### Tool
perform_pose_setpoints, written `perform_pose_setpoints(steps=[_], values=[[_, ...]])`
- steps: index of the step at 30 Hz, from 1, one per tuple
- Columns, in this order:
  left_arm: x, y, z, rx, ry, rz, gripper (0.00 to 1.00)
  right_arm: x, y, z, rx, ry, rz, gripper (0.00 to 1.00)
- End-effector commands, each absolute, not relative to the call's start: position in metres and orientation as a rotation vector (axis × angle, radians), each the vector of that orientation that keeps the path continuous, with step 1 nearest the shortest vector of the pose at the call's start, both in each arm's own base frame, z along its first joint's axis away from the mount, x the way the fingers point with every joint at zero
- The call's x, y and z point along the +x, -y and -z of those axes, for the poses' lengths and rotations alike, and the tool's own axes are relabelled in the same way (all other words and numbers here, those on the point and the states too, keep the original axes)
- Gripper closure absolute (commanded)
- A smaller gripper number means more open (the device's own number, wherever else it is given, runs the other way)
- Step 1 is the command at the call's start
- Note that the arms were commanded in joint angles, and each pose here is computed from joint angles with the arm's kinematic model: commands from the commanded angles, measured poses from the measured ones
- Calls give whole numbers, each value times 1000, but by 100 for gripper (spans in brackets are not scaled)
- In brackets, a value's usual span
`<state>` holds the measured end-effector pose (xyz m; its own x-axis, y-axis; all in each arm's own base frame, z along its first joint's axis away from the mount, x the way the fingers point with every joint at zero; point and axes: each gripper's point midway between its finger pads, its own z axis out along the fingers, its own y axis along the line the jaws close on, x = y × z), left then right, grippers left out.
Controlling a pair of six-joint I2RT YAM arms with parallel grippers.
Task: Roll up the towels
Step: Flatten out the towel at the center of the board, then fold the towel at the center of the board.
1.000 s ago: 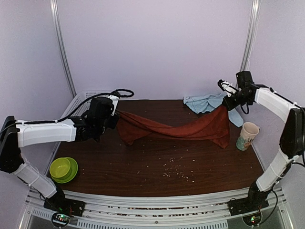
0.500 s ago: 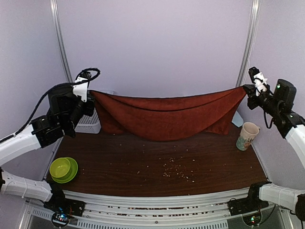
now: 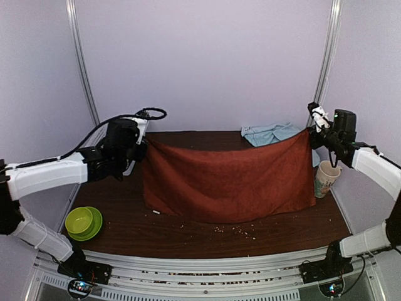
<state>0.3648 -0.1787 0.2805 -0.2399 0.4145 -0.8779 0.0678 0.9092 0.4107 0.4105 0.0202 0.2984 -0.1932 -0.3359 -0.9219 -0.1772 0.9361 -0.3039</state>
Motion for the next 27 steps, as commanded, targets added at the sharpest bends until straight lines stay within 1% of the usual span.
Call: perform_pose_setpoints(steps=[1, 5, 9, 11, 17, 27], values=[[423, 185, -204, 447, -1964, -358, 100, 448, 0, -230, -365, -1928, 252, 100], [476, 192, -146, 494, -2063, -485, 100, 487, 10, -177, -355, -2030, 308, 100], [513, 208, -117, 526, -2079, -530, 100, 516, 20, -140, -339, -2101, 358, 100], [530, 212, -115, 525, -2067, -564, 100, 524, 23, -131, -330, -2112, 373, 100], [552, 210, -113, 510, -2028, -607, 100, 540, 26, -126, -304, -2101, 389, 100], [560, 194, -114, 505, -1995, -632, 100, 549, 30, -147, -251, -2035, 380, 100]])
